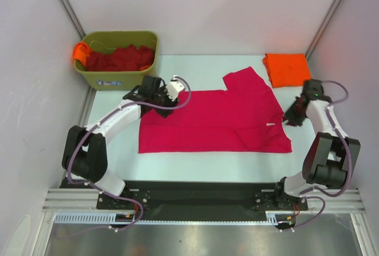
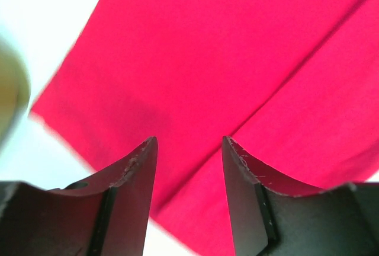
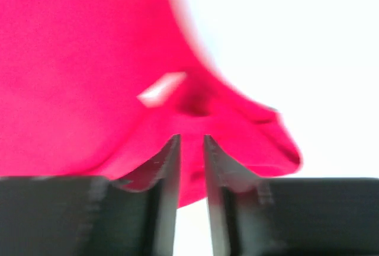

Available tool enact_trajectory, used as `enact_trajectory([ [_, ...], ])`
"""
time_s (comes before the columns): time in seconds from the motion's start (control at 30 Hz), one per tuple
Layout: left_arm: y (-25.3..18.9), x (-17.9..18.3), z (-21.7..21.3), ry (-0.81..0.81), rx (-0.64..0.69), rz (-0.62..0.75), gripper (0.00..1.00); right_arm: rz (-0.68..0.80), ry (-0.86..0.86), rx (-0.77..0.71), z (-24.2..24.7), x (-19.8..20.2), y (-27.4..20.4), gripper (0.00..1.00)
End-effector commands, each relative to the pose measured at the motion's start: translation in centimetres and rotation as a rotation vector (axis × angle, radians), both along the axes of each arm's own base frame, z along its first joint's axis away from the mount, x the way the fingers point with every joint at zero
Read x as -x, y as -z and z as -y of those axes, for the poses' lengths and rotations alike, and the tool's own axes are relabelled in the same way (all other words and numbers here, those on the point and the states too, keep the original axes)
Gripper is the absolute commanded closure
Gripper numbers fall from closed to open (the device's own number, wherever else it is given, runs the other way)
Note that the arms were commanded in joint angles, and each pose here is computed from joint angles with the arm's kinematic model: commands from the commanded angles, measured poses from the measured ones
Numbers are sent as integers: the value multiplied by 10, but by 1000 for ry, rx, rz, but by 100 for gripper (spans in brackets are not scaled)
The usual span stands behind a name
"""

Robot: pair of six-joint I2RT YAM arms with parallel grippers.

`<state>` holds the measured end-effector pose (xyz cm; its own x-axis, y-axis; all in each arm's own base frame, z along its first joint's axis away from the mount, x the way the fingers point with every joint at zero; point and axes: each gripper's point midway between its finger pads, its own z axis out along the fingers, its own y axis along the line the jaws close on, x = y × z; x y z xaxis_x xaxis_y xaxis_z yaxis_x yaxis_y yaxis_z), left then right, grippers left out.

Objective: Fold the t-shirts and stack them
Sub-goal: Fold the tshirt

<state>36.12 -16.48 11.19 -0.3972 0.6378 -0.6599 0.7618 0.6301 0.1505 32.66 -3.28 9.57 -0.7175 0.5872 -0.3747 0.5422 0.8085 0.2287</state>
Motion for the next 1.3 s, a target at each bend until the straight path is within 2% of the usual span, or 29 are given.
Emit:
enact_trajectory([
  [0.0,-16,4,57,117,96,5,46,-32,79,-123,9,29,16,70],
  [0.07,-13,10,85,190,89,30,45,-6,123,-147,22,28,20,64],
  [0.17,-2,25,118,283,84,57,44,23,96,-192,17,16,26,59],
  [0.37,24,54,133,343,87,-4,44,-1,96,-194,19,6,47,55],
  [0.47,24,55,127,338,67,-4,44,-11,98,-194,15,5,53,63],
  [0.5,25,54,126,336,58,2,44,-10,97,-197,12,3,53,76],
  [0.63,24,51,124,333,42,15,44,10,81,-192,1,-7,48,100],
  [1.07,31,50,121,334,26,13,44,-1,119,-176,-10,-55,35,100],
  [1.27,31,47,120,331,21,19,44,-24,136,-194,-19,-72,45,100],
])
